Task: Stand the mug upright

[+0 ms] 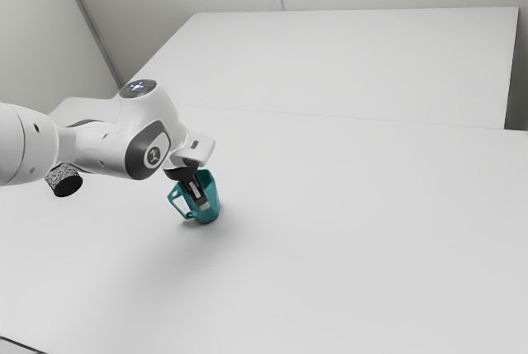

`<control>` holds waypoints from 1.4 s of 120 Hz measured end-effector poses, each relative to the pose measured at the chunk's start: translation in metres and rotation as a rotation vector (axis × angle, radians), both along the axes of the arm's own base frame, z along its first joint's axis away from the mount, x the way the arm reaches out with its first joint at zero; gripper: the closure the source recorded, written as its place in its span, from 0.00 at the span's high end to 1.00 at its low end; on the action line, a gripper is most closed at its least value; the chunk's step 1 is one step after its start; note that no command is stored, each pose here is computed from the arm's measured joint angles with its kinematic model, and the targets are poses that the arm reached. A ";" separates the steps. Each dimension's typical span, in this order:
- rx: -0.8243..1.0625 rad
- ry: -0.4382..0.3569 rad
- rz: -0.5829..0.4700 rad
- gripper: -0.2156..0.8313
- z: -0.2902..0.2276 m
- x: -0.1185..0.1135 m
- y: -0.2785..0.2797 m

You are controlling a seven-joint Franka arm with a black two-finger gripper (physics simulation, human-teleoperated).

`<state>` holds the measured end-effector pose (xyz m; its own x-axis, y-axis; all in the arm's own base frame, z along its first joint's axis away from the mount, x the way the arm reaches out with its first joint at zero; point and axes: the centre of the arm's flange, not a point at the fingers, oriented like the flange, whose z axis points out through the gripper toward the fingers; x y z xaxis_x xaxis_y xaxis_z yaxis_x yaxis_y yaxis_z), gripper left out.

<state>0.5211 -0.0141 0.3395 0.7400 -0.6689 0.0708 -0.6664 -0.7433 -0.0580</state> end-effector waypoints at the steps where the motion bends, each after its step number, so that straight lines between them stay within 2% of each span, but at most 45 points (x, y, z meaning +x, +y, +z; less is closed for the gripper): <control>1: 0.000 0.000 0.000 0.19 0.000 0.000 0.000; 57: -0.003 -0.007 -0.025 0.49 0.004 0.000 -0.015; 76: -0.009 -0.026 -0.018 0.54 0.016 0.000 -0.012; 108: -0.035 -0.098 -0.006 0.61 0.064 -0.003 -0.006; 124: -0.040 -0.146 -0.006 0.67 0.105 0.018 -0.012; 138: -0.033 -0.158 0.030 0.72 0.158 0.058 -0.012; 153: -0.026 -0.081 0.131 0.75 0.190 0.097 -0.004; 168: -0.018 0.025 0.234 0.77 0.190 0.114 0.003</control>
